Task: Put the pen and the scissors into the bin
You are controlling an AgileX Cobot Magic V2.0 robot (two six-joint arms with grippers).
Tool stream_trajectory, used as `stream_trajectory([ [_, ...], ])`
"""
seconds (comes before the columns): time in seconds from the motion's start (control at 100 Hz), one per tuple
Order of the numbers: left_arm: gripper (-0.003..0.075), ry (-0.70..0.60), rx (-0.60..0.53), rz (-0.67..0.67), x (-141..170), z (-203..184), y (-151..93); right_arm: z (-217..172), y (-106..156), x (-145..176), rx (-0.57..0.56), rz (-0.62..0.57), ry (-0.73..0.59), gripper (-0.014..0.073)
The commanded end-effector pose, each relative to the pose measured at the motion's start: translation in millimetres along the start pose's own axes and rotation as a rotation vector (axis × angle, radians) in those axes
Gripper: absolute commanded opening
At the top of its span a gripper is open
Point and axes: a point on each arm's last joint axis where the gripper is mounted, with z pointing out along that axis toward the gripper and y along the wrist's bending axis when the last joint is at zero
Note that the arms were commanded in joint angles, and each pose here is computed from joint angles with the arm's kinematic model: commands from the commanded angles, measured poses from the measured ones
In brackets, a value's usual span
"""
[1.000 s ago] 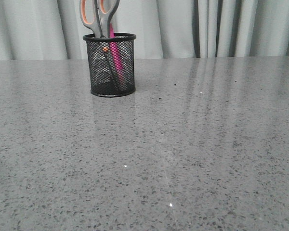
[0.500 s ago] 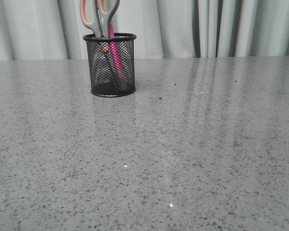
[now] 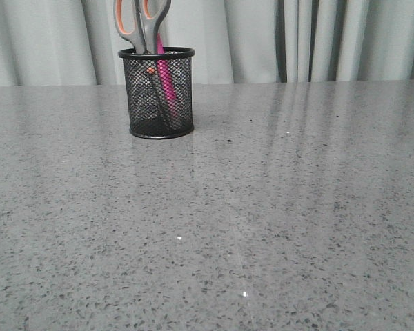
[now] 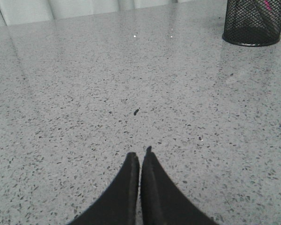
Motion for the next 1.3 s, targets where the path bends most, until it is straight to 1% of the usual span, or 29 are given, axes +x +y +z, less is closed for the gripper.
stream_trajectory([
  [0.0,-0.0019,-0.037,-0.014,-0.010,8.3,2.2,-0.4,-4.6,-0.9,-12.5,0.004,-0.008,-0.100,-0.0069],
  [0.46,-0.0019,-0.037,-0.014,-0.010,8.3,2.2,-0.4,-4.6,-0.9,-12.2,0.004,-0.008,-0.097,-0.0069],
  [0.53,-0.0019,-0.037,-0.014,-0.010,8.3,2.2,-0.4,-0.6,-3.8,-4.7,0.060,-0.080,-0.063,-0.0069],
  [0.59,-0.0019,-0.037,-0.014,-0.010,8.3,2.2,-0.4,4.6,-3.5,0.6,0.097,-0.118,-0.077,-0.0069],
  [0.66,-0.0019,-0.037,-0.014,-0.010,8.3,2.2,-0.4,14.2,-0.5,13.6,0.134,-0.125,-0.083,-0.0069],
  [0.69,-0.0019,-0.037,-0.014,-0.010,8.3,2.2,-0.4,20.2,1.0,24.1,0.150,-0.118,-0.070,-0.0069],
  [0.73,-0.0019,-0.037,-0.014,-0.010,8.3,2.2,-0.4,26.2,2.6,35.1,0.175,-0.088,-0.067,-0.0069],
  [0.81,-0.0019,-0.037,-0.014,-0.010,8.3,2.2,-0.4,39.6,2.9,68.7,0.242,-0.013,-0.033,-0.0069],
  [0.84,-0.0019,-0.037,-0.014,-0.010,8.3,2.2,-0.4,43.0,2.2,78.4,0.268,0.009,-0.046,-0.0069],
  [0.9,-0.0019,-0.037,-0.014,-0.010,8.3,2.2,-0.4,48.2,0.0,101.0,0.324,0.014,-0.047,-0.0069],
  [0.97,-0.0019,-0.037,-0.014,-0.010,8.3,2.2,-0.4,50.3,-2.4,118.3,0.377,0.008,-0.050,-0.0069],
  [1.0,-0.0019,-0.037,-0.014,-0.010,8.3,2.2,-0.4,50.3,-3.4,122.6,0.398,0.007,-0.043,-0.0069],
  [1.03,-0.0019,-0.037,-0.014,-0.010,8.3,2.2,-0.4,49.9,-4.3,127.2,0.415,0.018,0.014,-0.0069],
  [1.09,-0.0019,-0.037,-0.014,-0.010,8.3,2.2,-0.4,49.2,-5.3,131.9,0.436,0.031,0.064,-0.0069],
  [1.29,-0.0019,-0.037,-0.014,-0.010,8.3,2.2,-0.4,46.1,-4.8,147.7,0.450,0.077,0.234,-0.0069],
])
